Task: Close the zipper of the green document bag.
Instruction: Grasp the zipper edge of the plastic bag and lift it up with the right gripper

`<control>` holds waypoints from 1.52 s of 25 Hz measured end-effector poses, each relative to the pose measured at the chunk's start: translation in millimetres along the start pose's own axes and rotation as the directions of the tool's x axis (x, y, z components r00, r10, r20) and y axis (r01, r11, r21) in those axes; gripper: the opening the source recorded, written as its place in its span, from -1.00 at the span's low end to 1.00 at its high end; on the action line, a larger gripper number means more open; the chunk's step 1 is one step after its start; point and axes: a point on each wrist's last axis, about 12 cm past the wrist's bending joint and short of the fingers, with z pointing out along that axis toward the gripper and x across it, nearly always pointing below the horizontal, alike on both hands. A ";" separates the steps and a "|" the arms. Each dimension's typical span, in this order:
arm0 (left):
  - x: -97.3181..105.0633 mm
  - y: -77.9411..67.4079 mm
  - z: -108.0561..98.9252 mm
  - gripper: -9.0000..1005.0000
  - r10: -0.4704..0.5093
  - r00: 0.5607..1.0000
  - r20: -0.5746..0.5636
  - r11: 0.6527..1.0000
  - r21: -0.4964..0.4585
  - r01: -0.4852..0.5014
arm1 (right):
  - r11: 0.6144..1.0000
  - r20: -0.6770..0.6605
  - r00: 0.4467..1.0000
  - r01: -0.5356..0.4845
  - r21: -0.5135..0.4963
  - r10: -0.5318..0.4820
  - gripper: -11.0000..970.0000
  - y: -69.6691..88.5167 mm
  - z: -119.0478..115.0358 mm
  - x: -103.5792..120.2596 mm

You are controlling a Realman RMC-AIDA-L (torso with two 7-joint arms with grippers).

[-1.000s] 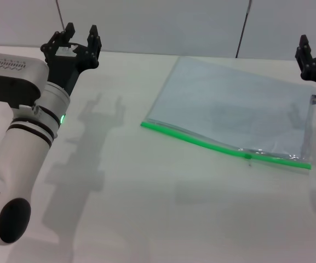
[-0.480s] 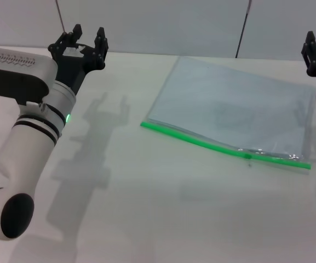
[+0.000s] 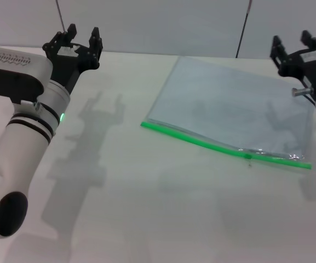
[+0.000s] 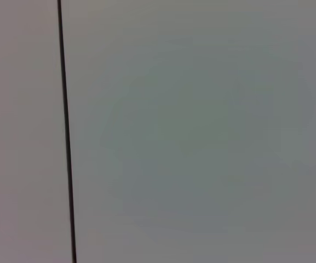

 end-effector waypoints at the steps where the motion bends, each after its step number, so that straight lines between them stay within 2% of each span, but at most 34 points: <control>1: -0.1 0.7 0.1 0.00 0.002 1.000 0.000 1.000 0.000 -0.002 | 1.000 -0.021 1.000 0.007 -0.026 -0.007 0.26 0.1 -0.3 -2.7; 5: -0.2 1.0 0.1 0.00 0.003 1.000 0.000 1.000 0.000 -0.003 | 0.994 -0.094 0.994 0.038 -0.102 -0.048 0.26 -8.4 -4.3 -11.2; 10: 0.4 0.4 0.1 0.00 0.002 1.000 -0.004 1.000 0.002 -0.002 | 0.969 -0.151 0.972 0.151 -0.196 -0.182 0.25 -10.8 -23.6 -10.0; 16: 6.1 4.3 -2.5 0.00 0.006 0.999 -0.036 1.000 -0.009 -0.007 | 0.918 -0.185 0.927 0.264 -0.295 -0.326 0.26 -5.5 -53.1 -6.2; 20: 8.3 6.2 -3.8 0.00 0.006 0.999 -0.043 1.000 -0.020 -0.007 | 0.872 -0.176 0.894 0.330 -0.362 -0.411 0.25 -3.7 -68.0 -14.0; 23: 9.1 6.9 -4.5 0.00 0.005 0.999 -0.046 1.000 -0.024 -0.006 | 0.835 -0.170 0.857 0.398 -0.379 -0.486 0.25 -5.3 -79.1 -13.9; 24: 9.1 7.5 -4.6 0.00 0.006 0.999 -0.046 1.000 -0.025 -0.007 | 0.812 -0.175 0.827 0.445 -0.377 -0.534 0.25 -6.9 -83.6 -11.7; 25: 9.3 8.1 -4.8 0.00 0.006 0.999 -0.047 1.000 -0.027 -0.007 | 0.812 -0.175 0.827 0.445 -0.377 -0.534 0.25 -6.9 -83.6 -11.7; 26: 9.8 9.0 -5.4 0.00 0.006 0.999 -0.048 1.000 -0.029 -0.007 | 0.790 -0.185 0.795 0.488 -0.370 -0.578 0.25 -6.2 -85.6 -8.5; 27: 10.5 9.7 -6.4 0.00 0.005 0.999 -0.051 0.999 -0.031 -0.007 | 0.790 -0.185 0.795 0.488 -0.370 -0.578 0.25 -6.2 -85.6 -8.5; 30: 11.8 11.4 -8.1 0.00 0.004 0.999 -0.054 0.999 -0.037 -0.006 | 0.755 -0.193 0.749 0.544 -0.366 -0.634 0.25 -4.0 -86.6 -2.9; 36: 13.7 14.3 -10.6 0.00 0.006 0.998 -0.060 0.999 -0.045 -0.008 | 0.731 -0.199 0.728 0.548 -0.406 -0.656 0.24 -0.5 -89.3 0.0; 38: 14.0 15.2 -11.0 0.00 0.006 0.998 -0.061 0.999 -0.046 -0.009 | 0.710 -0.201 0.707 0.562 -0.424 -0.678 0.24 0.0 -90.5 2.2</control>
